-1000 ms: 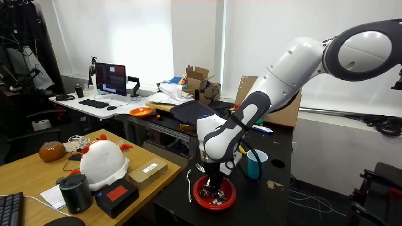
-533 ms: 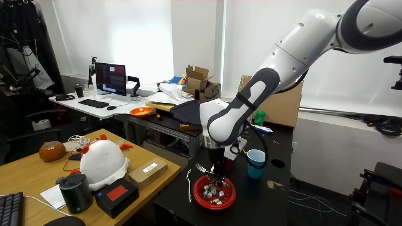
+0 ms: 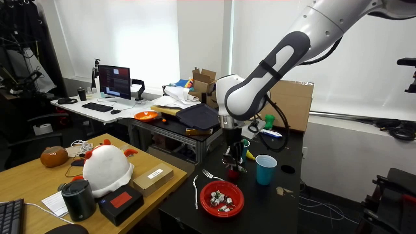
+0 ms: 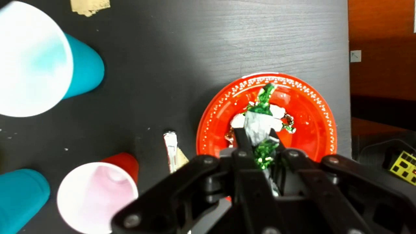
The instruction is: Pick up some candy from the red bowl and place it inside the blue cup on the left
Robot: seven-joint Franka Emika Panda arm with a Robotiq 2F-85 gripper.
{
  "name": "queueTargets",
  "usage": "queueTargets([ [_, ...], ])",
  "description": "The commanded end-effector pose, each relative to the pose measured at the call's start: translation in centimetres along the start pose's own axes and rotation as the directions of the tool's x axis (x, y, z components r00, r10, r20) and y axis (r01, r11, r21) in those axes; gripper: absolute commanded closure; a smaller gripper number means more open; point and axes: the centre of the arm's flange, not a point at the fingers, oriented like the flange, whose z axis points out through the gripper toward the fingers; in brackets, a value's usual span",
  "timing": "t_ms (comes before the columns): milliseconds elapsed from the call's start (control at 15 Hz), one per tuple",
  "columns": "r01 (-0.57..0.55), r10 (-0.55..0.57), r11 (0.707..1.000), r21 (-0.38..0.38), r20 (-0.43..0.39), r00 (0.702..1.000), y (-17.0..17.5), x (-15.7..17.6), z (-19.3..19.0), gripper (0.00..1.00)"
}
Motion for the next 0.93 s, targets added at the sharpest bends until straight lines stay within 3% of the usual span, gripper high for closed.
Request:
queueTargets([
  [0, -0.065, 0.065, 0.998, 0.007, -0.012, 0.998, 4.2, -4.1, -5.0, 0.96],
  [467, -0.23, 0.23, 0.973, -0.008, 0.004, 0.973, 16.1, -8.4, -7.3, 0.96],
  [867, -0.274, 0.276, 0.961, -0.043, 0.045, 0.96, 19.3, -9.2, -4.3, 0.96],
])
